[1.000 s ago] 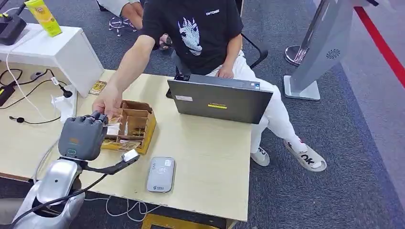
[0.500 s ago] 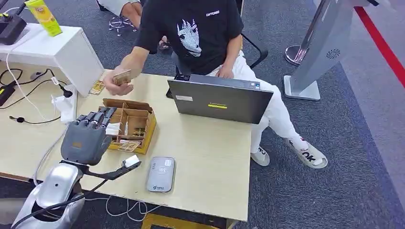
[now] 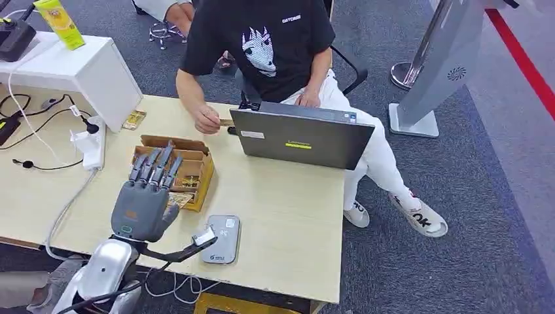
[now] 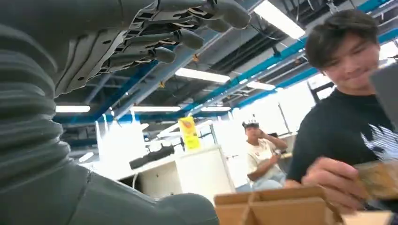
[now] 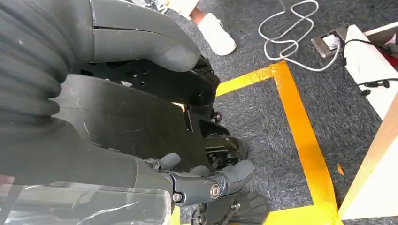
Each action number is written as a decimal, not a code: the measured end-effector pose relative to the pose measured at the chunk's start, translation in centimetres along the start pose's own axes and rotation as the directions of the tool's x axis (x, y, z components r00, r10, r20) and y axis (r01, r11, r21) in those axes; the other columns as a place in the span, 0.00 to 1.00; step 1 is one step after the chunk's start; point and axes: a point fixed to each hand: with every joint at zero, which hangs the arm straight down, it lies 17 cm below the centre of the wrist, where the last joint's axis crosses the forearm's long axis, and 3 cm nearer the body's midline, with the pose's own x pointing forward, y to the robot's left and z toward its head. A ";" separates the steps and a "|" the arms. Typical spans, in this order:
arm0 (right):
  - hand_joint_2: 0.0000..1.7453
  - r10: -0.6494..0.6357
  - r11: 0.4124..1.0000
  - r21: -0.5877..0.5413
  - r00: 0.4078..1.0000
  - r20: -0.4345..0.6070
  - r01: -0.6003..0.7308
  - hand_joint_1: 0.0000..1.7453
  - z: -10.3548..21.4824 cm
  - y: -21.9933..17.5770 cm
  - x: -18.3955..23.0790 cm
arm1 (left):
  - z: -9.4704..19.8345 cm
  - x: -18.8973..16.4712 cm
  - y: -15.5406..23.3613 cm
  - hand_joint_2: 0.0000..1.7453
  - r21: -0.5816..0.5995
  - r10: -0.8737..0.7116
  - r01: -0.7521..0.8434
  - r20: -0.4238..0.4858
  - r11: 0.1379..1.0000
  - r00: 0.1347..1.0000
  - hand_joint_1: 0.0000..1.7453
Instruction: Pass the card to the sensor for recognition and then transmit it.
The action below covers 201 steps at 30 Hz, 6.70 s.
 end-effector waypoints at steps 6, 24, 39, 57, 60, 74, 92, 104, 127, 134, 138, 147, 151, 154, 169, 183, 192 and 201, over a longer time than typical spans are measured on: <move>1.00 -0.003 1.000 0.000 1.000 0.001 0.003 0.00 0.0 0.0 0.0 | 2.4 2.6 -4.8 1.00 -0.116 0.040 -0.037 0.018 0.993 0.999 0.00; 1.00 0.005 1.000 0.003 1.000 -0.007 -0.005 0.00 0.0 0.1 -0.1 | 4.4 2.4 -9.1 1.00 -0.219 0.035 -0.041 -0.033 0.975 0.999 0.00; 1.00 0.027 1.000 0.013 1.000 -0.014 -0.027 0.00 0.0 0.3 -0.3 | 6.2 -3.2 -11.5 1.00 -0.242 -0.111 0.098 -0.040 0.965 0.993 0.00; 1.00 0.046 0.999 0.022 0.999 -0.024 -0.045 0.00 0.0 0.6 -0.3 | 4.7 -4.7 -10.9 1.00 -0.235 -0.129 0.114 -0.049 0.965 0.990 0.00; 1.00 0.050 0.998 0.025 0.998 -0.023 -0.050 0.00 0.0 0.7 -0.3 | 4.2 -4.3 -10.7 1.00 -0.228 -0.117 0.105 -0.042 0.968 0.992 0.00; 1.00 0.052 0.998 0.026 0.998 -0.023 -0.052 0.00 0.0 0.8 -0.3 | 3.2 -3.3 -10.2 1.00 -0.214 -0.090 0.077 -0.051 0.974 0.995 0.00; 1.00 0.052 0.998 0.027 0.998 -0.024 -0.051 0.00 0.0 0.8 -0.3 | 1.8 -2.1 -9.6 1.00 -0.218 -0.055 0.040 -0.063 0.975 0.997 0.00; 1.00 0.051 0.998 0.027 0.998 -0.025 -0.050 0.00 0.0 0.9 -0.3 | 1.9 -2.0 -9.7 1.00 -0.223 -0.053 0.040 -0.055 0.974 0.997 0.00; 1.00 0.038 0.999 0.022 0.999 -0.022 -0.037 0.00 0.0 0.7 -0.3 | 3.2 -2.3 -10.8 1.00 -0.262 -0.047 0.029 -0.060 0.965 0.997 1.00; 1.00 0.038 0.999 0.022 0.999 -0.021 -0.037 0.00 0.0 0.7 -0.3 | 3.2 -2.3 -10.8 1.00 -0.262 -0.047 0.029 -0.060 0.964 0.997 1.00; 1.00 0.037 0.999 0.022 0.999 -0.021 -0.037 0.00 0.0 0.7 -0.3 | 3.4 -2.7 -10.9 1.00 -0.266 -0.047 0.027 -0.071 0.964 0.996 1.00; 1.00 0.033 0.999 0.020 0.999 -0.021 -0.032 0.00 0.0 0.7 -0.3 | 2.9 -2.5 -10.1 1.00 -0.225 -0.023 0.006 -0.071 0.974 0.997 1.00; 1.00 0.032 0.999 0.020 0.999 -0.025 -0.032 0.00 0.0 0.7 -0.4 | 0.1 -1.6 -5.4 1.00 -0.098 0.020 -0.026 -0.062 0.995 0.998 1.00; 1.00 0.039 0.999 0.023 0.999 -0.030 -0.039 0.00 0.0 0.8 -0.4 | -3.6 -1.8 1.0 1.00 0.055 0.039 -0.036 -0.062 0.998 0.997 1.00; 1.00 0.045 0.999 0.029 0.998 -0.047 -0.044 0.00 0.0 1.1 -0.4 | -6.6 -4.1 13.3 1.00 0.338 0.040 -0.006 -0.095 0.941 0.995 1.00; 1.00 0.023 0.999 0.039 0.998 -0.066 -0.021 0.00 0.1 2.2 -0.6 | -5.9 -6.5 13.0 1.00 0.331 0.028 0.027 -0.160 0.943 0.987 0.55; 1.00 -0.015 1.000 0.022 0.998 -0.069 0.016 0.00 0.1 1.7 -0.8 | -4.8 -5.9 12.6 1.00 0.344 0.070 -0.014 -0.152 0.939 0.986 0.00; 1.00 -0.020 1.000 0.019 0.997 -0.072 0.021 0.00 0.2 1.6 -0.9 | -4.4 -5.5 12.7 1.00 0.348 0.089 -0.030 -0.154 0.937 0.984 0.00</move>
